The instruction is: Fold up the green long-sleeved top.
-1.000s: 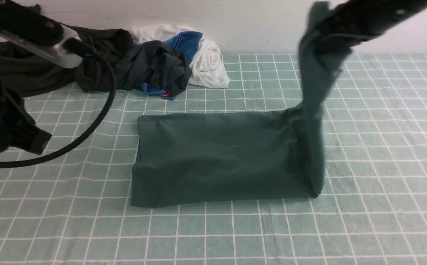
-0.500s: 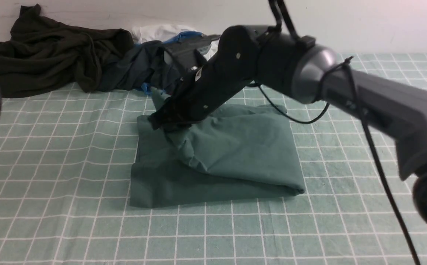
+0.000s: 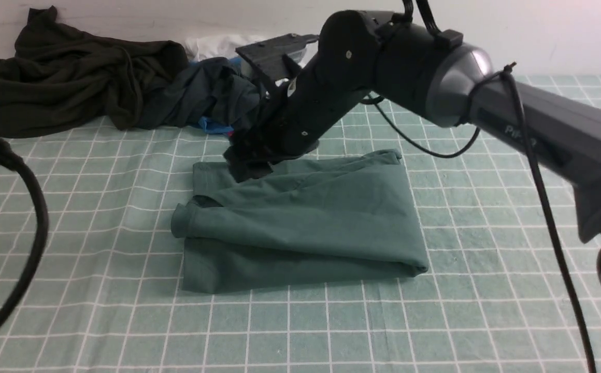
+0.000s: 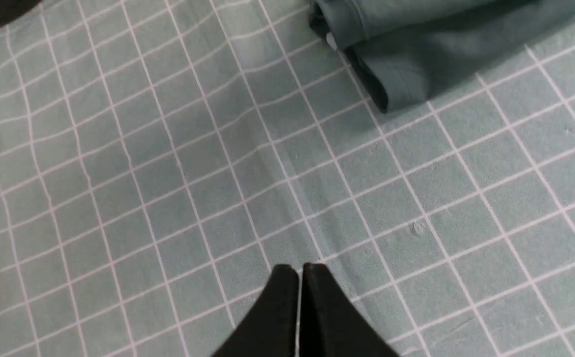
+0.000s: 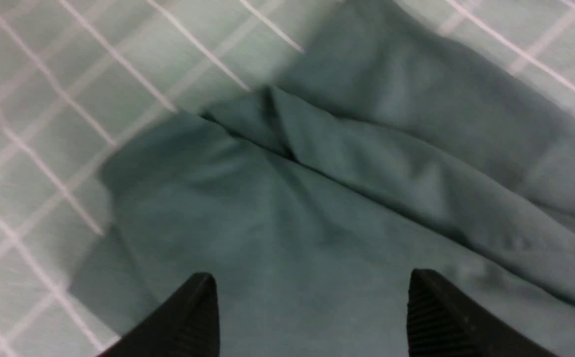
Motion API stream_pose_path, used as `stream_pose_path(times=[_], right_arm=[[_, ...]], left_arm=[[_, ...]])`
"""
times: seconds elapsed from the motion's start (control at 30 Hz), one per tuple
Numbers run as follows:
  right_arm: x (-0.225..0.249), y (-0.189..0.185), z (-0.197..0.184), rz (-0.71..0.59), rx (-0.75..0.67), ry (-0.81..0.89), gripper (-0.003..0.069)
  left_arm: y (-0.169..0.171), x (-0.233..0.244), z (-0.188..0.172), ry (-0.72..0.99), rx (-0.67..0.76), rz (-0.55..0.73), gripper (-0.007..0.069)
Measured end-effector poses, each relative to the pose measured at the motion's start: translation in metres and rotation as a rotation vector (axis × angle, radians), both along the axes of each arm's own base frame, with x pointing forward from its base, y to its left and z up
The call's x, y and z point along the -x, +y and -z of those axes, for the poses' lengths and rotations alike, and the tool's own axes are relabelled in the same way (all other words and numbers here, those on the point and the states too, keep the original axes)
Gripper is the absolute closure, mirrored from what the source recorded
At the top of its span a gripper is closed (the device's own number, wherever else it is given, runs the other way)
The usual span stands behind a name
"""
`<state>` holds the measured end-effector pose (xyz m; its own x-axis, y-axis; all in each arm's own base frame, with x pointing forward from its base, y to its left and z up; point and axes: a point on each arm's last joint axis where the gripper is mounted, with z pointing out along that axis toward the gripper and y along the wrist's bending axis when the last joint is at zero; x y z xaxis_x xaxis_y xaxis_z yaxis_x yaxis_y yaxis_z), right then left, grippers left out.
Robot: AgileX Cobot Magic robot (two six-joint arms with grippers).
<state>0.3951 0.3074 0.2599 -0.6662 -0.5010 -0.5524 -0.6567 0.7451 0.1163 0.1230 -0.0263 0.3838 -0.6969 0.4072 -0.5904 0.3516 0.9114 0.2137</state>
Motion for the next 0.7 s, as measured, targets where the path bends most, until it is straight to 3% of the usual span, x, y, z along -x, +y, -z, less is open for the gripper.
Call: stream_pose_path(times=[0.27,0.37,0.47,0.63,0.7], right_arm=[[0.004,0.022,0.092,-0.024,0.181,0.124,0.0204],[0.007,0.025,0.088,-0.043,0.187,0.105,0.0204],[0.01,0.023,0.075,-0.063,0.194,0.098,0.0205],[0.025,0.01,0.013,-0.097,0.175,0.05,0.0205],[0.042,-0.009,-0.045,-0.115,0.142,-0.014,0.021]], left_arm=[[-0.002,-0.007,0.04,0.067,-0.025,0.011,0.0629],[-0.002,-0.008,0.049,0.072,-0.033,0.01,0.0629],[0.0,-0.005,0.052,0.058,-0.024,-0.018,0.0629],[0.008,0.017,0.045,-0.03,0.008,-0.048,0.0629],[0.016,0.04,0.044,-0.132,0.045,-0.056,0.0629]])
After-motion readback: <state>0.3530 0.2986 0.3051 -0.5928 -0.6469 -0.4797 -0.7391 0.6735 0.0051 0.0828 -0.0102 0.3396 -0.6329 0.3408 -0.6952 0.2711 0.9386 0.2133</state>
